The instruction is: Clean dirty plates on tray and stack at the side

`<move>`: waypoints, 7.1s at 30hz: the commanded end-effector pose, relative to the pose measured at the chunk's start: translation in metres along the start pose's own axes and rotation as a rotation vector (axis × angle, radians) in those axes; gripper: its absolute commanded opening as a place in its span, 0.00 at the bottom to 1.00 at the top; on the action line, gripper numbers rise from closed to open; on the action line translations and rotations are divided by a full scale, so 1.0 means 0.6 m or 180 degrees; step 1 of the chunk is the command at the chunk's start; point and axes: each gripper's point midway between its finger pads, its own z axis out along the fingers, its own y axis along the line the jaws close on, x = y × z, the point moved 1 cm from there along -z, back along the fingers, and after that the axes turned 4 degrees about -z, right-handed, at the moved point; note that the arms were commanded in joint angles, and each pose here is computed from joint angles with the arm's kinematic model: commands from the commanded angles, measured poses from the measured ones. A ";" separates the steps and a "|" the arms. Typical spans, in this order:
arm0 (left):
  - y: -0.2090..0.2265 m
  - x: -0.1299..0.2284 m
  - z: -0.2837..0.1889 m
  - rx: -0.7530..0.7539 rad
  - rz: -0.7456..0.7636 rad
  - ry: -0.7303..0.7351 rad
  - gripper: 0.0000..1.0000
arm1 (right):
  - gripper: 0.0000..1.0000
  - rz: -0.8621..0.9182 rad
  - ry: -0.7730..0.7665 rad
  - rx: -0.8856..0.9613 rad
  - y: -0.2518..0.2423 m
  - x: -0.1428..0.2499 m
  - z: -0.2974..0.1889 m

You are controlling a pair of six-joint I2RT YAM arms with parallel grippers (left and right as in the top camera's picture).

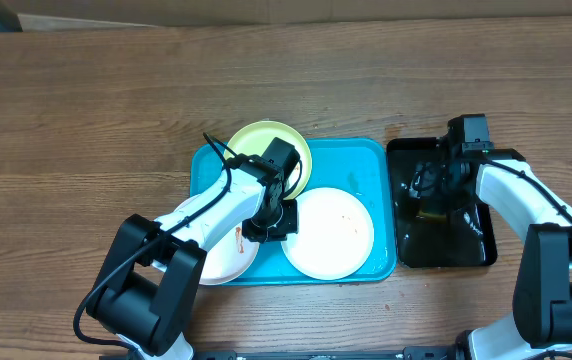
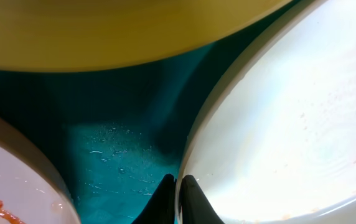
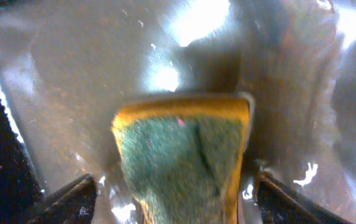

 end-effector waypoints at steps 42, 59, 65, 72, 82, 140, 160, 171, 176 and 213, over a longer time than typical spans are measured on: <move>-0.020 -0.015 -0.005 0.0120 -0.0007 -0.0098 0.04 | 0.04 -0.0013 0.0037 0.0225 0.009 -0.026 -0.107; -0.031 -0.028 -0.005 0.0201 -0.0271 -0.0207 0.04 | 0.04 -0.0176 -0.0093 0.0478 0.046 -0.052 -0.176; -0.031 -0.028 -0.006 0.0204 -0.0270 -0.0210 0.04 | 0.04 -0.0893 0.0165 -0.0072 0.142 -0.008 -0.181; -0.032 -0.030 -0.006 0.0212 -0.0266 -0.0220 0.04 | 0.04 -0.1413 0.0301 0.0015 0.202 0.049 -0.174; -0.035 -0.034 -0.006 0.0238 -0.0255 -0.0253 0.04 | 0.04 -0.1834 -0.0109 0.0519 0.237 0.077 -0.120; -0.042 -0.029 -0.005 0.0247 -0.0199 -0.0244 0.04 | 0.04 -0.1092 0.0171 -0.0640 0.154 -0.045 -0.171; -0.032 -0.027 -0.002 0.0096 -0.0183 -0.0286 0.29 | 0.14 -0.0154 -0.0146 0.0072 0.001 -0.047 -0.034; -0.037 -0.021 0.008 0.0002 -0.0140 -0.0330 0.26 | 0.45 0.0066 -0.0267 -0.0155 -0.003 -0.083 -0.062; -0.034 -0.020 0.018 -0.0033 -0.0160 -0.0284 0.25 | 0.65 0.0279 -0.0358 -0.0238 -0.029 -0.116 -0.099; -0.145 -0.147 -0.207 0.0381 0.0429 -0.1161 0.04 | 1.00 0.1163 -0.0857 -0.0514 -0.128 -0.180 -0.134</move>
